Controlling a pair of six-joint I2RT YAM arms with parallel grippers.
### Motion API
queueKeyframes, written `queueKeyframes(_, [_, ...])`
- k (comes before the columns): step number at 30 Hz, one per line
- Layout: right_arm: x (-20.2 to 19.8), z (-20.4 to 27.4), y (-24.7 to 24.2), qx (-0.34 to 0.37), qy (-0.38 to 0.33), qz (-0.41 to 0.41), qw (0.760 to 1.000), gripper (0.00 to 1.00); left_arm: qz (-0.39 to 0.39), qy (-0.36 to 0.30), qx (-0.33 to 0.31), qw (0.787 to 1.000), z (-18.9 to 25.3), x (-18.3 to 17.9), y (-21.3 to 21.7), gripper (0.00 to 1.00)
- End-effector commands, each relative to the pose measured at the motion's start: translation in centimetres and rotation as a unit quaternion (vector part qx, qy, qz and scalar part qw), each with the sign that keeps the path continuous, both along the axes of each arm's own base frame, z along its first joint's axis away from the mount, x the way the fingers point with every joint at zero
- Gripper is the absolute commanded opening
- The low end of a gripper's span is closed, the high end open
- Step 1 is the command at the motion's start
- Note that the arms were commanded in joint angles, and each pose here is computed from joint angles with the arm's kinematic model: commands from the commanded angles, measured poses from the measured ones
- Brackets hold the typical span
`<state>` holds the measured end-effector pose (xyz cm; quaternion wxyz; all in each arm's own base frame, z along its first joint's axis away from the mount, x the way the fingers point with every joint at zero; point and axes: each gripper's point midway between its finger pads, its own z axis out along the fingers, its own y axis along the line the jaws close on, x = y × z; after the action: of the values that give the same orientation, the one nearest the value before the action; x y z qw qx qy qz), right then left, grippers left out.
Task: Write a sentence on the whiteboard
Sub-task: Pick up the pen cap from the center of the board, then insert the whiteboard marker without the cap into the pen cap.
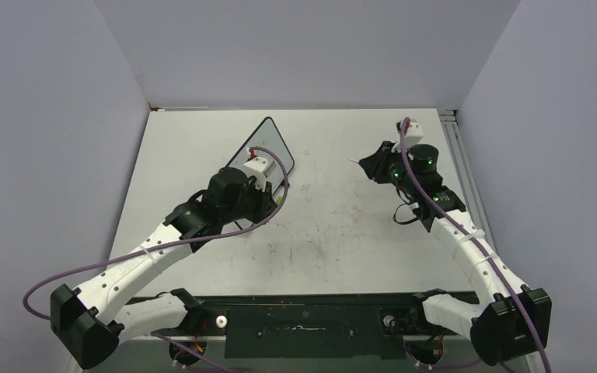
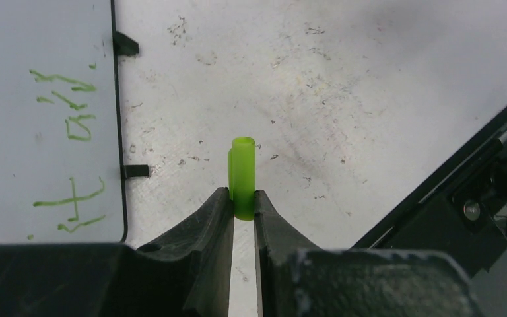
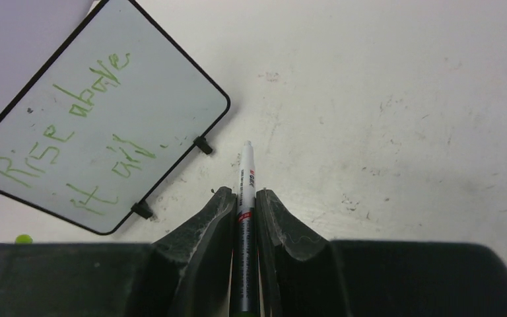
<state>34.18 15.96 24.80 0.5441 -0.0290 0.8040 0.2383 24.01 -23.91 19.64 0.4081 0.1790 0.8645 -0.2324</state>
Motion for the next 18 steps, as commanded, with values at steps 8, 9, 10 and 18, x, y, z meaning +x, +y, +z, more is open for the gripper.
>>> queueKeyframes(8, [-6.9, 2.5, 5.4, 0.186, 0.102, 0.328, 0.92, 0.08, -0.261, -0.068, -0.058, 0.961, 4.1, -6.3, -0.7, 0.0])
queueKeyframes(9, [-7.4, 2.4, 5.8, 0.19, 0.111, 0.344, 0.913, 0.09, -0.275, -0.074, -0.06, 0.957, 4.2, -6.6, -0.8, 0.0])
queueKeyframes(10, [-8.2, 2.5, 6.2, 0.195, 0.119, 0.363, 0.904, 0.09, -0.289, -0.074, -0.065, 0.952, 4.1, -7.0, -0.9, 0.0])
queueKeyframes(18, [-12.7, 2.8, 9.3, 0.195, 0.156, 0.46, 0.852, 0.08, -0.347, -0.051, -0.084, 0.933, 3.3, -9.5, -1.0, 0.0])
